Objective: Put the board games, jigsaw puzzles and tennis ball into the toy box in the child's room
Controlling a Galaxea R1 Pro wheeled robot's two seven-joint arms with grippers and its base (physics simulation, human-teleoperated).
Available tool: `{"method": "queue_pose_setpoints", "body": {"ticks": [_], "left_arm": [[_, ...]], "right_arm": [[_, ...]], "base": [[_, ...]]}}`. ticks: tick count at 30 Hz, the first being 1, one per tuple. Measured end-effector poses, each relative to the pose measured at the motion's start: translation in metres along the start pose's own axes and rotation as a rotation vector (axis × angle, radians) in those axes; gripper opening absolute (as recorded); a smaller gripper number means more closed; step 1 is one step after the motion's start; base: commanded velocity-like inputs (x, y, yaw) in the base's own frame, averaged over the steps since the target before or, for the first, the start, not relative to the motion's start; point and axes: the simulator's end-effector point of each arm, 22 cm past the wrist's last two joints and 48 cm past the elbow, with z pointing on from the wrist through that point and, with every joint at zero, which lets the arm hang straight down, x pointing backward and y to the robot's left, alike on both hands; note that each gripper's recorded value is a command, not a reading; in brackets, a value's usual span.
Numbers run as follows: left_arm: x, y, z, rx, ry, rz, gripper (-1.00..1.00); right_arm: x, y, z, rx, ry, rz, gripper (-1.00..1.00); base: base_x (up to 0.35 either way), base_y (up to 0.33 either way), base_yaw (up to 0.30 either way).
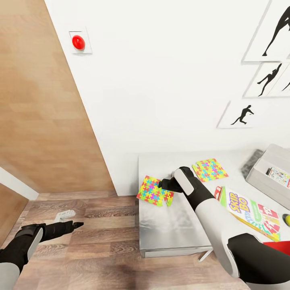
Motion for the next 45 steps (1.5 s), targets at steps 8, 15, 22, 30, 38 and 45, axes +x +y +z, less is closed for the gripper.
{"method": "queue_pose_setpoints", "body": {"ticks": [8, 15, 22, 30, 38, 45], "left_arm": [[0.0, 0.0, 0.0, 0.0, 0.001, 0.001, 1.0], [0.0, 0.0, 0.0, 0.0, 0.001, 0.001, 1.0], [0.001, 0.0, 0.0, 0.0, 0.002, 0.001, 1.0], [0.004, 0.001, 0.003, -0.002, 0.009, -0.002, 1.0], [0.005, 0.002, 0.004, -0.002, 0.012, -0.003, 1.0], [0.005, 0.002, 0.004, -0.002, 0.012, -0.003, 1.0]], "right_arm": [[-0.003, -0.013, 0.0, 0.017, -0.004, 0.007, 1.0], [-0.005, -0.021, 0.0, 0.025, -0.006, 0.014, 1.0], [-0.005, -0.021, 0.0, 0.024, -0.006, 0.016, 1.0], [-0.008, -0.021, 0.001, 0.028, -0.015, 0.006, 1.0], [-0.01, -0.02, 0.001, 0.03, -0.02, 0.0, 1.0], [-0.009, -0.019, 0.001, 0.029, -0.02, -0.001, 1.0]], "base": [[0.0, -0.029, 0.0], [0.0, -0.027, 0.0], [0.0, -0.004, 0.0], [0.0, 0.03, 0.0], [0.0, 0.026, 0.0], [0.0, 0.077, 0.0]]}}
